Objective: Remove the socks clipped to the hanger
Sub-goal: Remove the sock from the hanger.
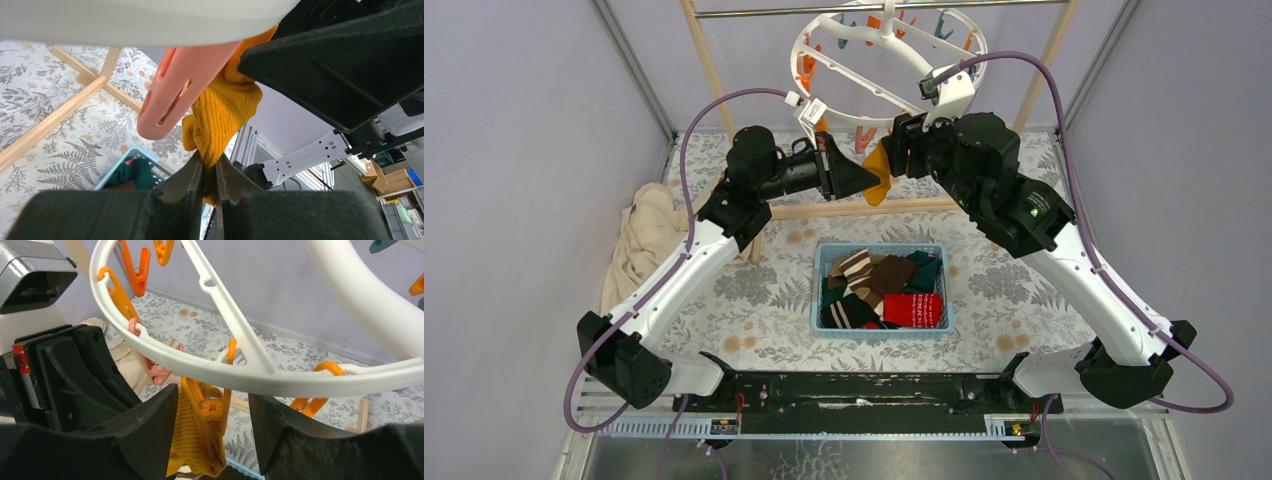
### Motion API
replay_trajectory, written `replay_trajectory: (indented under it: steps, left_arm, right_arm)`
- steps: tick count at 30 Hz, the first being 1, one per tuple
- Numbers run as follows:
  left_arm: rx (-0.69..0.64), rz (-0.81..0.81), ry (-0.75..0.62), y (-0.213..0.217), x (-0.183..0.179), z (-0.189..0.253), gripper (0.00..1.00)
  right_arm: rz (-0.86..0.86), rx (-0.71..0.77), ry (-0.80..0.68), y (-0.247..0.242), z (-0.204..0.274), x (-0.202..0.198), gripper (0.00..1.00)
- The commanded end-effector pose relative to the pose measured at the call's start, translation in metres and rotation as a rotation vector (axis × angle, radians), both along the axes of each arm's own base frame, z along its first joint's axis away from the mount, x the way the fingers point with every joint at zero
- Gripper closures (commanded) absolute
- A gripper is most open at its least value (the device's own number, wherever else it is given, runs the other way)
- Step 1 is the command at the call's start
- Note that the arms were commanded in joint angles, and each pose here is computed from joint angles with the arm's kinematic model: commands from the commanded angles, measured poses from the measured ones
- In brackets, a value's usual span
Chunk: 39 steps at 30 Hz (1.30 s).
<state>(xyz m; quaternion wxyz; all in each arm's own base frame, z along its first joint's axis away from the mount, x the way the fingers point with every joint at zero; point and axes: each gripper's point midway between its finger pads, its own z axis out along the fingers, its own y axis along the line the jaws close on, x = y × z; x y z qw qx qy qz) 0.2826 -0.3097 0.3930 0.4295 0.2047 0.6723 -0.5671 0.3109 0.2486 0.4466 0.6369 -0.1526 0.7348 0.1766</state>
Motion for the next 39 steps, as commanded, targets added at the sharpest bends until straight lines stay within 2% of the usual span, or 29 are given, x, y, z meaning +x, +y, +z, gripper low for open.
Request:
replay_trajectory:
  steps: [1,10,16,20,22,25,33,39]
  left_arm:
    - [-0.024,-0.011,-0.057,0.005,-0.005,0.021,0.82]
    - [-0.02,-0.015,-0.056,0.004,-0.005,0.019,0.82]
    - [-0.016,-0.018,-0.053,0.004,-0.005,0.015,0.82]
    - [-0.016,-0.018,-0.053,0.004,-0.005,0.015,0.82]
    - [-0.016,-0.02,-0.054,0.004,-0.005,0.015,0.82]
    - [-0.015,-0.02,-0.053,0.004,-0.005,0.014,0.82]
    - [-0.01,-0.016,-0.045,0.004,-0.005,0.009,0.82]
    - [0.019,0.006,0.003,0.008,-0.005,-0.015,0.82]
  right_arm:
    - [-0.022,0.078,-0.098,-0.003,0.04,0.0,0.39]
    - [-0.032,0.085,-0.117,-0.001,0.044,0.005,0.4]
    - [-0.034,0.09,-0.126,-0.001,0.045,0.005,0.51]
    - [-0.029,0.087,-0.124,-0.001,0.043,0.005,0.69]
    - [-0.028,0.084,-0.121,0.0,0.041,0.004,0.87]
    - [-0.027,0.081,-0.115,0.0,0.038,0.004,1.0]
    - [-0.039,0.077,-0.109,-0.003,0.032,0.005,1.0]
    - [-0.037,0.081,-0.105,-0.003,0.032,0.003,1.0]
